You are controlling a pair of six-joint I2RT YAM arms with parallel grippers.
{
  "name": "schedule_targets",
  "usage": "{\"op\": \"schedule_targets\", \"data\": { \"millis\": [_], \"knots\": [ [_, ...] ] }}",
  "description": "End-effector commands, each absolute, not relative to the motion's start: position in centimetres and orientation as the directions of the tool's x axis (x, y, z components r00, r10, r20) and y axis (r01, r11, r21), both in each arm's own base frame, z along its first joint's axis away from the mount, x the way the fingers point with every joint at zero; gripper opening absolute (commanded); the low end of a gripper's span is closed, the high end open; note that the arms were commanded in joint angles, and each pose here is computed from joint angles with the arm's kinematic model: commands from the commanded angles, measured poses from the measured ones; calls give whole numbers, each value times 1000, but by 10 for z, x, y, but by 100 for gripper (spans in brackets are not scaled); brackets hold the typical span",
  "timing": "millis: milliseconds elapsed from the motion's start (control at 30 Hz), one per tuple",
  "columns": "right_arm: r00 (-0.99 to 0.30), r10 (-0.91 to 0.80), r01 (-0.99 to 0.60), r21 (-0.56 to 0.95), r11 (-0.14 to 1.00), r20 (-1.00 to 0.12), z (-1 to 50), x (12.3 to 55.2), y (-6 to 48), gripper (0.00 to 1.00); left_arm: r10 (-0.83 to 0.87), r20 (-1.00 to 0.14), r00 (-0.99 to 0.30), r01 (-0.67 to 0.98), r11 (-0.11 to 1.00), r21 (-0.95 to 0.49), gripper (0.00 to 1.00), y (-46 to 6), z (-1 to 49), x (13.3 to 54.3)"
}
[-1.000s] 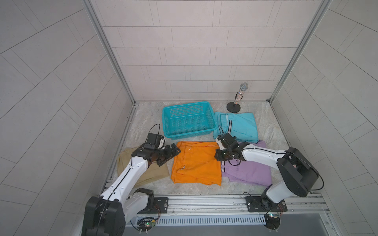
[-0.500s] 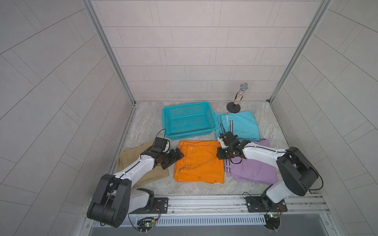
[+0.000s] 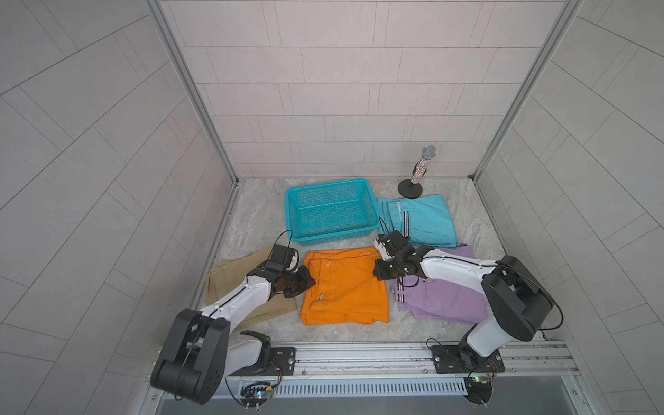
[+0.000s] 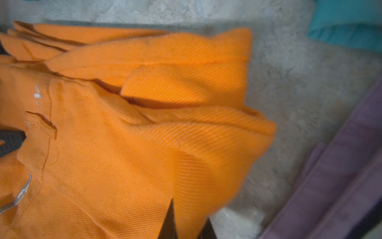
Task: Put the folded long pants in the basket
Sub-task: Pick up the long pant at the center of the board.
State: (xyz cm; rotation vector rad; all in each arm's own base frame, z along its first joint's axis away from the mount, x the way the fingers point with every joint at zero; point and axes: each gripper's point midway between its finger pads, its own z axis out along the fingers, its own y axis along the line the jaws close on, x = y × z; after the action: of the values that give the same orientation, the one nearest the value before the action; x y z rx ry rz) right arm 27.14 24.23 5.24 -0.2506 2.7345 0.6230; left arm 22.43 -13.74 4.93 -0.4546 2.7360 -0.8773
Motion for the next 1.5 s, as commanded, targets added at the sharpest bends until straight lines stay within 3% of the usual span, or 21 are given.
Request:
{"op": "schedule_targets", "data": {
  "millis": [0, 367, 567, 733, 1067, 1467],
  "knots": [
    [-910, -113, -287, 410, 865, -399, 92, 262, 248, 0, -378, -178, -908, -183, 742, -645, 0, -141, 102, 225],
    [-776, -57, -408, 430, 805, -629, 252, 257, 243, 0, -423, -396, -815, -9, 693, -721, 0, -137, 247, 229],
    [-715, -18, -453, 444, 773, -698, 322, 315, 255, 0, -396, -502, -769, 82, 717, -692, 0, -142, 305, 284],
    [-692, 81, -419, 490, 765, -717, 349, 386, 252, 0, -449, -515, -731, 24, 736, -676, 0, -124, 313, 349],
    [-740, 96, -357, 511, 782, -665, 310, 502, 261, 0, -529, -422, -736, -102, 704, -703, 0, -97, 267, 446],
    [-826, 27, -281, 453, 846, -563, 206, 552, 271, 0, -529, -281, -801, -247, 719, -650, 0, -93, 165, 485]
  ]
}}
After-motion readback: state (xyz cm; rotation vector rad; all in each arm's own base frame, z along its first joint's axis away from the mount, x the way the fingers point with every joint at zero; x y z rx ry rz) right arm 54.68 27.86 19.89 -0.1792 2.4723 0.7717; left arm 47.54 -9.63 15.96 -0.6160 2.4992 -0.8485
